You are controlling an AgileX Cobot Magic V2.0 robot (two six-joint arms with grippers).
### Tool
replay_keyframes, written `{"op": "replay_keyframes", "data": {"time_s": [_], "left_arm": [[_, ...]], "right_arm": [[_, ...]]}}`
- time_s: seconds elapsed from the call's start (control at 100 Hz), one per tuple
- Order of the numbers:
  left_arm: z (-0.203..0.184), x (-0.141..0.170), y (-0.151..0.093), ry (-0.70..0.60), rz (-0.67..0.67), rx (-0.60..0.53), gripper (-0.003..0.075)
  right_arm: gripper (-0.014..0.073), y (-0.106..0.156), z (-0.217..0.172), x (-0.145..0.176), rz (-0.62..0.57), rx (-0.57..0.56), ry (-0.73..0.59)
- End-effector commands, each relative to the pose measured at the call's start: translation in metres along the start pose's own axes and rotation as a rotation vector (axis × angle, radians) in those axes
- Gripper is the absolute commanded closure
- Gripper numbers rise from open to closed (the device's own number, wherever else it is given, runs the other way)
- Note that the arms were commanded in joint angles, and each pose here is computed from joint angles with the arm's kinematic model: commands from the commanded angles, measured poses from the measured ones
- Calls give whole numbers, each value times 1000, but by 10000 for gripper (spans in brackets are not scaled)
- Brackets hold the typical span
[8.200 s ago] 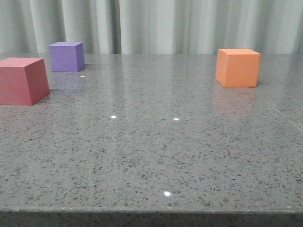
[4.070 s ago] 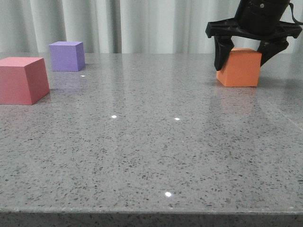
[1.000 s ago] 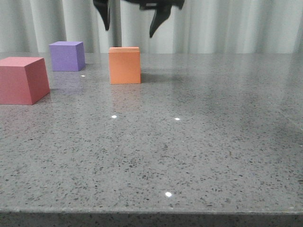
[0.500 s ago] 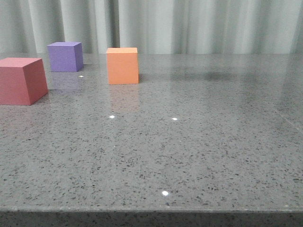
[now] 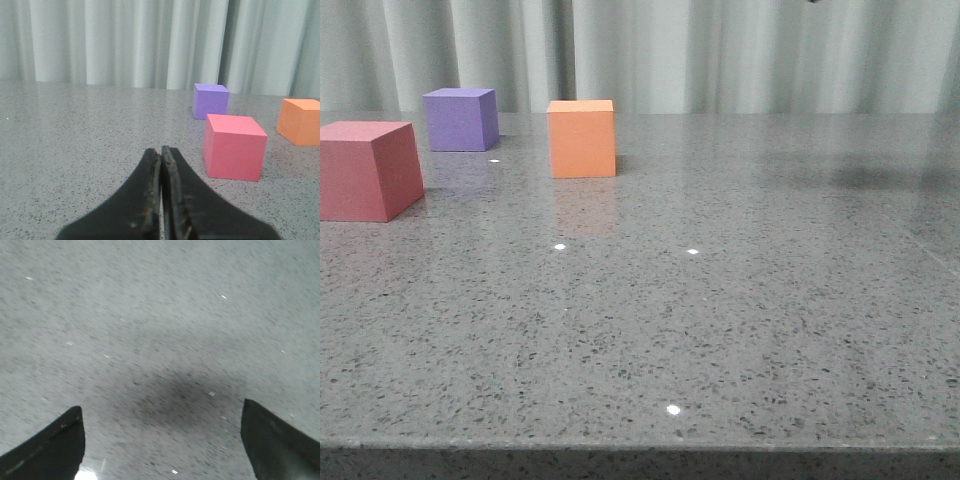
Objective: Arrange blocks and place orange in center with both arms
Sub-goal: 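Raise the right gripper away from the orange cube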
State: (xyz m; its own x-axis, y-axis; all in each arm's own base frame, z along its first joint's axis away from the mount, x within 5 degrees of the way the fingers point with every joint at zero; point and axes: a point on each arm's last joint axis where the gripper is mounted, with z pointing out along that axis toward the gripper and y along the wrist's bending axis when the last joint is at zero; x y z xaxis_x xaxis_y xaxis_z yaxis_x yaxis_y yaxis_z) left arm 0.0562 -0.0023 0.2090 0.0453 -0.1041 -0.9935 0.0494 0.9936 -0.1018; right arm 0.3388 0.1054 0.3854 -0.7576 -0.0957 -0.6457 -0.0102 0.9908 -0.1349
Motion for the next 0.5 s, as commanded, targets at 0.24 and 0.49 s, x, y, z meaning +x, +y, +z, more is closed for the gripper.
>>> {"op": "replay_keyframes", "data": {"time_s": [0.24, 0.49], "left_arm": [[-2, 5, 0, -69, -9, 14, 741], [-2, 5, 0, -69, -9, 14, 741]], "right_arm": [[-29, -64, -51, 65, 102, -54, -287], [-29, -71, -76, 135, 100, -131, -457]]}}
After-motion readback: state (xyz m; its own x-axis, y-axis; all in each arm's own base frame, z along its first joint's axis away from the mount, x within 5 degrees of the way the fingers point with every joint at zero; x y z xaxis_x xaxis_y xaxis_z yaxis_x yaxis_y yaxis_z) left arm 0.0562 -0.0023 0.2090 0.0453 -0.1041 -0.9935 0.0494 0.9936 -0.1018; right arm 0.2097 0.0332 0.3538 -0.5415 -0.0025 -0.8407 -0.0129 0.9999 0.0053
